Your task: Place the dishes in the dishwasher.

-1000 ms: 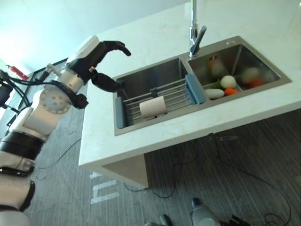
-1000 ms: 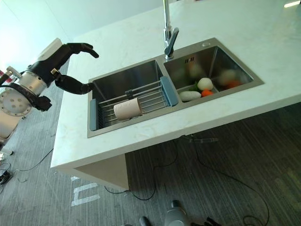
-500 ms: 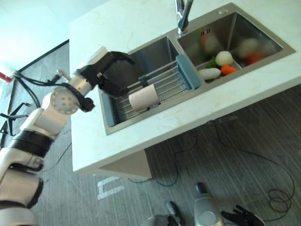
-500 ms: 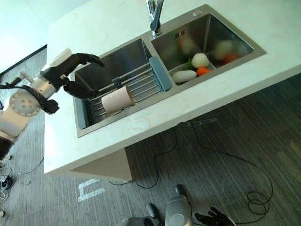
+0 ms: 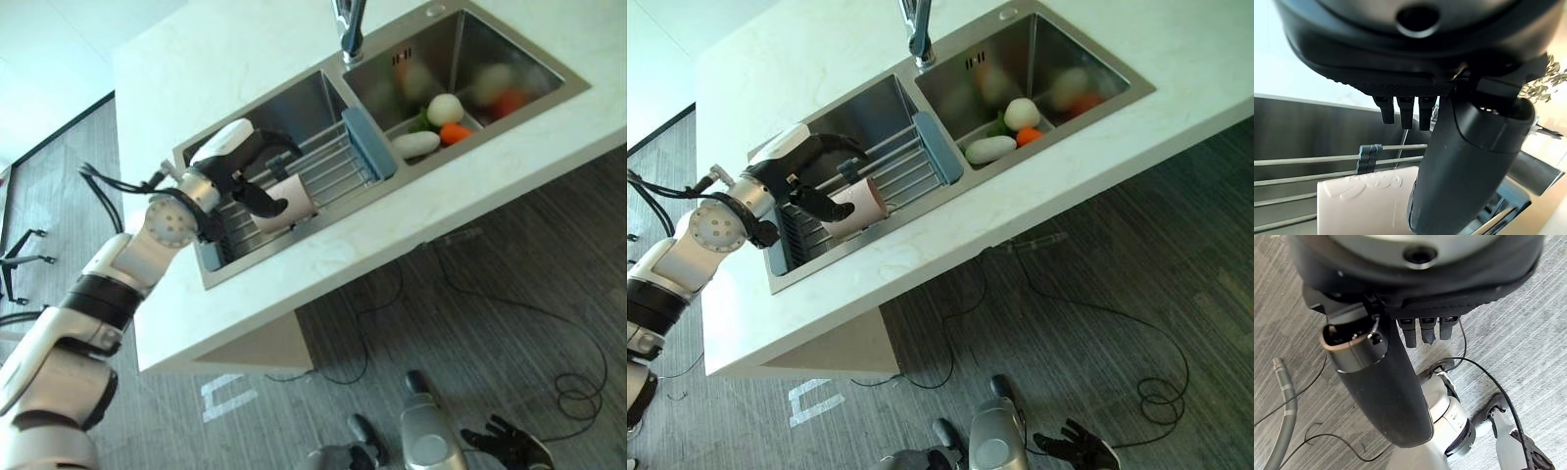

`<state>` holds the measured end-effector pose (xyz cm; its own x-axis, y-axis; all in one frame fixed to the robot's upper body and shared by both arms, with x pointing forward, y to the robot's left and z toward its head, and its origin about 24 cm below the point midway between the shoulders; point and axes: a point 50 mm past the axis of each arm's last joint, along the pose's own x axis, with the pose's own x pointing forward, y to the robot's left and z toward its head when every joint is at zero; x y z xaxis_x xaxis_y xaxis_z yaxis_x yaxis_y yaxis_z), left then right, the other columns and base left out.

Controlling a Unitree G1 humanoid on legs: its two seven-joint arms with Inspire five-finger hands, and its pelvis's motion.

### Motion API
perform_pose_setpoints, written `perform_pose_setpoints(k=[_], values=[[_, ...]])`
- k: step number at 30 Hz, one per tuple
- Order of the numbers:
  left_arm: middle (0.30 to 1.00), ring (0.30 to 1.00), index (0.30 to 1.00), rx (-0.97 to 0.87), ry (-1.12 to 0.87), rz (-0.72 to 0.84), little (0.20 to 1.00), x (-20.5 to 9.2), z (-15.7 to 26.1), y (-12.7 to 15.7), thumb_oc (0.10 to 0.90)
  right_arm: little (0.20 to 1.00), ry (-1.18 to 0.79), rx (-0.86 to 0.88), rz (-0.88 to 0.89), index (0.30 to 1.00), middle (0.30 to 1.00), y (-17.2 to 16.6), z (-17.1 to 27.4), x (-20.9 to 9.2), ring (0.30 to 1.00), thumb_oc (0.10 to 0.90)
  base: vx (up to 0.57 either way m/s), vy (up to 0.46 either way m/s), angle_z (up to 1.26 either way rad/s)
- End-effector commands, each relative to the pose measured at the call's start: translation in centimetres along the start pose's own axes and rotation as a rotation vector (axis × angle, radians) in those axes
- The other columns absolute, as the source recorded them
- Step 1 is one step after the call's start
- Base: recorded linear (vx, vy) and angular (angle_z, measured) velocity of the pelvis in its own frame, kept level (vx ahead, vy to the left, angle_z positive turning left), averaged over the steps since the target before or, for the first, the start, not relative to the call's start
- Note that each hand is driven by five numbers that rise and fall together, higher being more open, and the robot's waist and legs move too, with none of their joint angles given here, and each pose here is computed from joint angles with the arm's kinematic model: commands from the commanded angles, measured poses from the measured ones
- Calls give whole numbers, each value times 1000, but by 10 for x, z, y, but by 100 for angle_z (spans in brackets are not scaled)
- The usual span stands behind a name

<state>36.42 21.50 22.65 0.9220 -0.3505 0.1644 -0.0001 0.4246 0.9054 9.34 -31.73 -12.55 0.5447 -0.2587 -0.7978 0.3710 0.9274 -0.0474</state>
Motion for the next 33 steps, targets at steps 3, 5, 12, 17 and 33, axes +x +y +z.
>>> perform_pose_setpoints(k=[3,5,12,17,33], values=[[900,900,900,58,-22,302,900,-1,8,61,800,900,-21,-10,-17,900,900,-18,-5,-10,900,800,35,11,-9],[900,900,900,54,-12,293,900,-2,5,59,800,900,-25,-11,-17,900,900,-17,-4,-10,900,800,42,13,-4],[900,900,900,33,24,211,900,2,4,52,800,900,-48,-4,-7,900,900,-19,6,-9,900,800,5,3,0],[900,900,900,-114,78,146,900,5,-1,43,800,900,-63,3,7,900,900,-15,9,-7,900,800,3,11,-2],[900,900,900,-320,149,121,900,3,-14,29,800,900,-87,28,23,900,900,-4,19,-1,900,800,2,8,3]])
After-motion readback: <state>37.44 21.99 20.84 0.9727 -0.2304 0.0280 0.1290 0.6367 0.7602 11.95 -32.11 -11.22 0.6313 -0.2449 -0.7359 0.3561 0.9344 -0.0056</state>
